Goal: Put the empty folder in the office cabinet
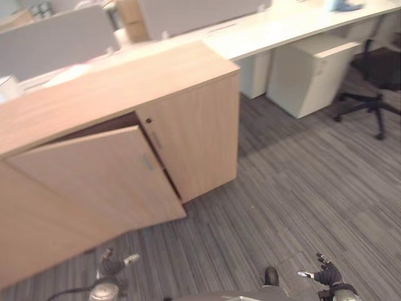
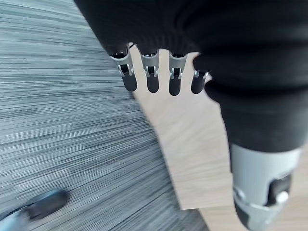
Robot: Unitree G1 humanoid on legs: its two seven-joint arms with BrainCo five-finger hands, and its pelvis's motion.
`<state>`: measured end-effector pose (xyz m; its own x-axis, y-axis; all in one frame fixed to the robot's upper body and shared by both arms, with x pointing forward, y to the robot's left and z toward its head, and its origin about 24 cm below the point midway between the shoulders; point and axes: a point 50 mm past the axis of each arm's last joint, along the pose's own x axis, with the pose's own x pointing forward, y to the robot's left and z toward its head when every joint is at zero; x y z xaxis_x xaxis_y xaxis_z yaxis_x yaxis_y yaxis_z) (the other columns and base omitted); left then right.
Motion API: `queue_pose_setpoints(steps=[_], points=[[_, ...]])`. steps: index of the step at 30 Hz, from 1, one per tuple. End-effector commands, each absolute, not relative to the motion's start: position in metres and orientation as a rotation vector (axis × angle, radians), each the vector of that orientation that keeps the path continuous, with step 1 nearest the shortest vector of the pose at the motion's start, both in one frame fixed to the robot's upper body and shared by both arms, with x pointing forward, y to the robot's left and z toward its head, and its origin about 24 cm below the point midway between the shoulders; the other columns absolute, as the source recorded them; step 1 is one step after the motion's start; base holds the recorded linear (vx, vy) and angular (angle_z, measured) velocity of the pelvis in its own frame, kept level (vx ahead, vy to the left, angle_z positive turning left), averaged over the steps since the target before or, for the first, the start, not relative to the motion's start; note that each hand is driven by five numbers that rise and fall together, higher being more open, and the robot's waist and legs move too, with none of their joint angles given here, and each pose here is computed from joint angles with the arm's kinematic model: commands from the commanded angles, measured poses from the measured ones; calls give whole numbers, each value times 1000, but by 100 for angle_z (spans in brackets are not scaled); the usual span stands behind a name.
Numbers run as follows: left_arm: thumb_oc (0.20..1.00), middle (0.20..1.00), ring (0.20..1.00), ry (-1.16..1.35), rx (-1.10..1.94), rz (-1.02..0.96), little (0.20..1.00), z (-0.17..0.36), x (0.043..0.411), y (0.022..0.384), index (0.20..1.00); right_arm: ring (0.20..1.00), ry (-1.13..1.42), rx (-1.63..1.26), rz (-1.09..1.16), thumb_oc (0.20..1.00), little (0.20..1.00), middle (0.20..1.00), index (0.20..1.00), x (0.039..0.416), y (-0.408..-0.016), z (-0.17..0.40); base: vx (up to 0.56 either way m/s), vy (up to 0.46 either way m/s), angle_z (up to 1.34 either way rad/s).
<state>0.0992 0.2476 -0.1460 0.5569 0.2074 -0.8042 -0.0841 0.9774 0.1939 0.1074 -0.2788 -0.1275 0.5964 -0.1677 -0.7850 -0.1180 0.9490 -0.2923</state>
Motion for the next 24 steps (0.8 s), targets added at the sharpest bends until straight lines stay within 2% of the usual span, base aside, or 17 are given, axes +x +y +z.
queue_pose_setpoints(steps=[1, 5, 12, 18, 21, 24], points=[[1000, 1000, 1000, 897, 243, 201, 1000, -126, 125, 287, 1000, 1000, 915, -408, 22, 1000, 1000, 1000, 1000, 115, -274, -127, -28, -162, 28], [1000, 1000, 1000, 1032, 200, 147, 1000, -147, 88, 263, 1000, 1000, 919, -434, 86, 1000, 1000, 1000, 1000, 124, -263, -130, -34, -224, -1], [1000, 1000, 1000, 1123, 197, 106, 1000, -157, 65, 252, 1000, 1000, 924, -439, 152, 1000, 1000, 1000, 1000, 130, -243, -136, 5, -74, 4], [1000, 1000, 1000, 1084, 195, 115, 1000, -154, 74, 253, 1000, 1000, 922, -434, 175, 1000, 1000, 1000, 1000, 130, -235, -138, 10, 29, 5], [1000, 1000, 1000, 1024, 197, 145, 1000, -148, 91, 258, 1000, 1000, 898, -411, 189, 1000, 1000, 1000, 1000, 139, -225, -137, -61, 8, 2], [1000, 1000, 1000, 967, 185, 167, 1000, -143, 106, 257, 1000, 1000, 920, -369, 168, 1000, 1000, 1000, 1000, 130, -220, -142, 14, -127, 30]])
